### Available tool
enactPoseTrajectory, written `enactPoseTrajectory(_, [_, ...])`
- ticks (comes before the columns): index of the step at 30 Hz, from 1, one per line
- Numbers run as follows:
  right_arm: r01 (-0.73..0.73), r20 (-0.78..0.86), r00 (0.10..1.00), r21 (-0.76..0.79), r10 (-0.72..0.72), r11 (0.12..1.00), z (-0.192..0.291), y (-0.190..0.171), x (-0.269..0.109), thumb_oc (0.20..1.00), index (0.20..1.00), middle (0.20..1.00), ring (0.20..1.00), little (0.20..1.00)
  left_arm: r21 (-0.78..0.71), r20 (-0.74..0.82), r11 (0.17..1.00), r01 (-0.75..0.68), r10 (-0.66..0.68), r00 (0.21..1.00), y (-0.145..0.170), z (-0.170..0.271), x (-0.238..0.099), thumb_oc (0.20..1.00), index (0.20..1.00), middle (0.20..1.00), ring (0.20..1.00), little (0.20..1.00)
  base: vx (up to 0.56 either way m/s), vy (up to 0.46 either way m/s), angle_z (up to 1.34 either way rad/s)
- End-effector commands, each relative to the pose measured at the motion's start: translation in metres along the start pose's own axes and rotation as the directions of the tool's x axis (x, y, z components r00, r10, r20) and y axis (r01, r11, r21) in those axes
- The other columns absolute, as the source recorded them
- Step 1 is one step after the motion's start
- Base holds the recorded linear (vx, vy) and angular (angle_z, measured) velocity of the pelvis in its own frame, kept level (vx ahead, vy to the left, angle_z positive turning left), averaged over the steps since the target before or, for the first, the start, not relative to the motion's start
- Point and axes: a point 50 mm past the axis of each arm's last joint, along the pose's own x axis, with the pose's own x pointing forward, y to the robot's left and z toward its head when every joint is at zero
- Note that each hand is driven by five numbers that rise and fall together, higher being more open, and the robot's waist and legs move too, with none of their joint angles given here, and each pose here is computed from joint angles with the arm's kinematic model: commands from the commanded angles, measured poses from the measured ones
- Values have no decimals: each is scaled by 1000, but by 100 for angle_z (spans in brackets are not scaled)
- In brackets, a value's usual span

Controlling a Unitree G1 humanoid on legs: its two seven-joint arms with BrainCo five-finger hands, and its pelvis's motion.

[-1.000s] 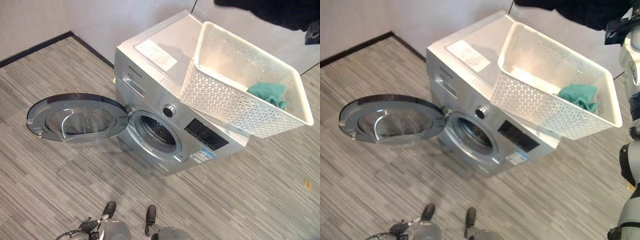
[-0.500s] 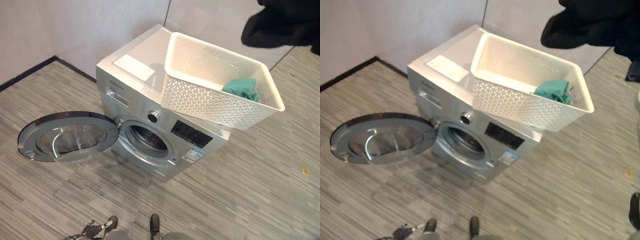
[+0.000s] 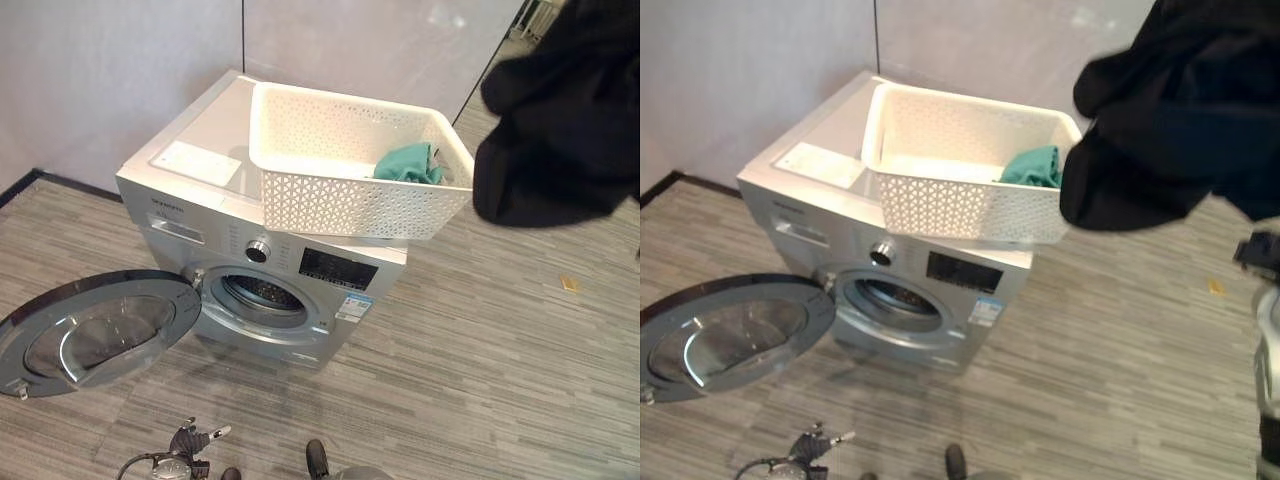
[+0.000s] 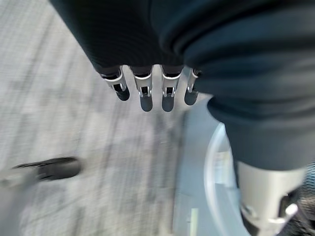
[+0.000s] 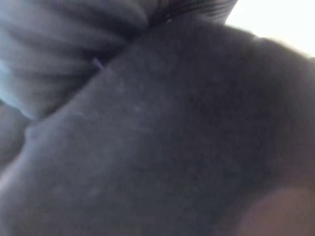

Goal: Grab the laundry basket,head to the washer,open it,put in the laundry and shut it.

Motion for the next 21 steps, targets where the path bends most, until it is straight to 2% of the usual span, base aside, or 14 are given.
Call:
enactPoseTrajectory(1, [-96, 41, 995, 65, 94, 993, 7, 0, 1, 200, 200, 200, 200, 200, 99, 223, 995, -20, -3, 975, 19, 44, 0, 1000, 1000, 1000, 1000, 1000, -72, 45, 0])
enactPoseTrajectory(2, [-154, 11, 988, 99, 154, 983, 4, 8, -5, 200, 200, 200, 200, 200, 103, 288, 995, -17, -14, 957, 22, 56, -4, 1000, 1000, 1000, 1000, 1000, -108, 58, -5])
enactPoseTrajectory(3, [-275, -45, 956, 203, 290, 940, -1, 23, -23, 200, 200, 200, 200, 200, 144, 428, 989, 8, -69, 901, 29, 82, -19, 1000, 1000, 1000, 1000, 1000, -83, 44, -5])
enactPoseTrajectory(4, [-277, -46, 955, 206, 292, 939, -2, 23, -24, 200, 200, 200, 200, 200, 145, 425, 989, 7, -69, 903, 30, 81, -20, 1000, 1000, 1000, 1000, 1000, -35, 53, -6])
enactPoseTrajectory(5, [-328, -59, 935, 236, 350, 915, -2, 27, -28, 200, 200, 200, 200, 200, 161, 481, 987, 21, -97, 871, 35, 92, -28, 1000, 1000, 1000, 1000, 1000, 1, 45, -6])
enactPoseTrajectory(8, [-440, -114, 844, 409, 523, 799, -9, 41, -52, 200, 200, 200, 200, 200, 336, 642, 941, 45, -264, 720, 47, 135, -65, 1000, 1000, 1000, 1000, 1000, -60, 42, -11])
enactPoseTrajectory(10, [-505, -147, 752, 498, 642, 705, -16, 56, -69, 200, 200, 200, 200, 200, 459, 671, 885, 79, -404, 622, 42, 159, -84, 1000, 1000, 1000, 1000, 1000, -12, 39, -1])
enactPoseTrajectory(12, [-536, -130, 695, 563, 708, 629, -16, 66, -76, 200, 200, 200, 200, 200, 527, 689, 846, 86, -484, 539, 35, 179, -96, 1000, 1000, 1000, 1000, 1000, 0, 0, 0])
enactPoseTrajectory(13, [-562, -120, 644, 596, 756, 574, -17, 75, -80, 200, 200, 200, 200, 200, 622, 666, 779, 84, -582, 468, 21, 193, -105, 1000, 1000, 1000, 1000, 1000, 0, 0, 0])
enactPoseTrajectory(14, [-561, -120, 645, 595, 754, 575, -17, 74, -80, 200, 200, 200, 200, 200, 623, 666, 778, 83, -583, 466, 21, 193, -105, 1000, 1000, 1000, 1000, 1000, 0, 0, 0])
enactPoseTrajectory(20, [-561, -72, 581, 686, 811, 463, -23, 116, -85, 200, 200, 200, 200, 200, 821, 539, 570, 3, -778, 321, -39, 216, -110, 1000, 1000, 1000, 1000, 1000, -13, -6, 0])
enactPoseTrajectory(21, [-560, -72, 583, 685, 809, 466, -24, 116, -85, 200, 200, 200, 200, 200, 822, 540, 570, -1, -779, 319, -40, 217, -110, 1000, 1000, 1000, 1000, 1000, 0, 0, 0])
